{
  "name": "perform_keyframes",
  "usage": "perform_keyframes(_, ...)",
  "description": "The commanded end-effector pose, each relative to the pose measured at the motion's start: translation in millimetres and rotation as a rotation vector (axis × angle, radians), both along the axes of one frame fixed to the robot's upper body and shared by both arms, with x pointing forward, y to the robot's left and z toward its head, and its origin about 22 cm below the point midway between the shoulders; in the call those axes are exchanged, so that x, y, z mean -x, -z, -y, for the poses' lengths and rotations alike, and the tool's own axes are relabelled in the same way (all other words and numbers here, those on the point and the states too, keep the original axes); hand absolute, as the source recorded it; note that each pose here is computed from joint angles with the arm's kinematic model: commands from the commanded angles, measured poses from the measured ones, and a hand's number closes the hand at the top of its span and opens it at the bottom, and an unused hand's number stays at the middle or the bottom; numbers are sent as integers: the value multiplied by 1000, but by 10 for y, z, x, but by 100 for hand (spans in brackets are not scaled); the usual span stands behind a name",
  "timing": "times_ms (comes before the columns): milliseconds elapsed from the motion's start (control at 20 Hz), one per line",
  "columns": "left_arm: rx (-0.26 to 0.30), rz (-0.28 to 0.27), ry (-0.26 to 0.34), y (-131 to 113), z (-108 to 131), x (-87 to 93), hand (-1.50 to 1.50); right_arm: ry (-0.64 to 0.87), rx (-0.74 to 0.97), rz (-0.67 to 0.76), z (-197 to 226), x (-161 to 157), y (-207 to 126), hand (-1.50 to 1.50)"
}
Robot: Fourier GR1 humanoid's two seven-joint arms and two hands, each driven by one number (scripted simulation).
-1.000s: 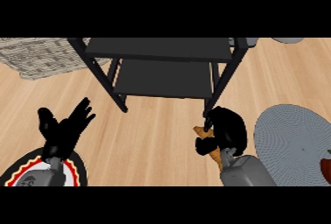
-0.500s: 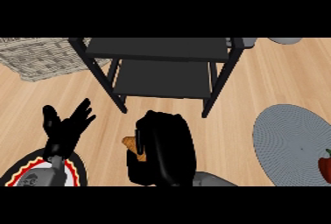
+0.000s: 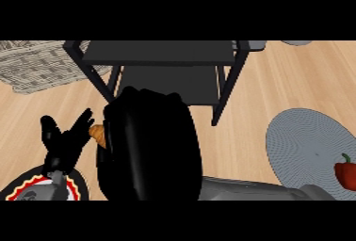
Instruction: Pick the croissant from the placemat and place it in the tiered shelf
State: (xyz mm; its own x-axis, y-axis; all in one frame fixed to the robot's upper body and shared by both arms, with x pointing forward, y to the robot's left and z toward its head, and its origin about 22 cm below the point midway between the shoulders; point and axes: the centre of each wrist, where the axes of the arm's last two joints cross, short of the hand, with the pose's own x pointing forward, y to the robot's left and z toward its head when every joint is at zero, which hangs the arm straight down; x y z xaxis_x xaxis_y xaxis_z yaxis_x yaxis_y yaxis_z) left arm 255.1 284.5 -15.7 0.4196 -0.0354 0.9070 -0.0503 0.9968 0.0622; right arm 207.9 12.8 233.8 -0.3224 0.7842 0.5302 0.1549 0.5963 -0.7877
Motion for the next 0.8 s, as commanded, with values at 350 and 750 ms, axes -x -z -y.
perform_keyframes(350, 6, -31, -5, 60, -90, -2, 0, 244, -134, -60, -216, -312, -1047, 150)
perform_keyframes(750, 7, -31, -23, 116, 8, 61, 0, 258, -108, -81, -274, -601, -1604, 150)
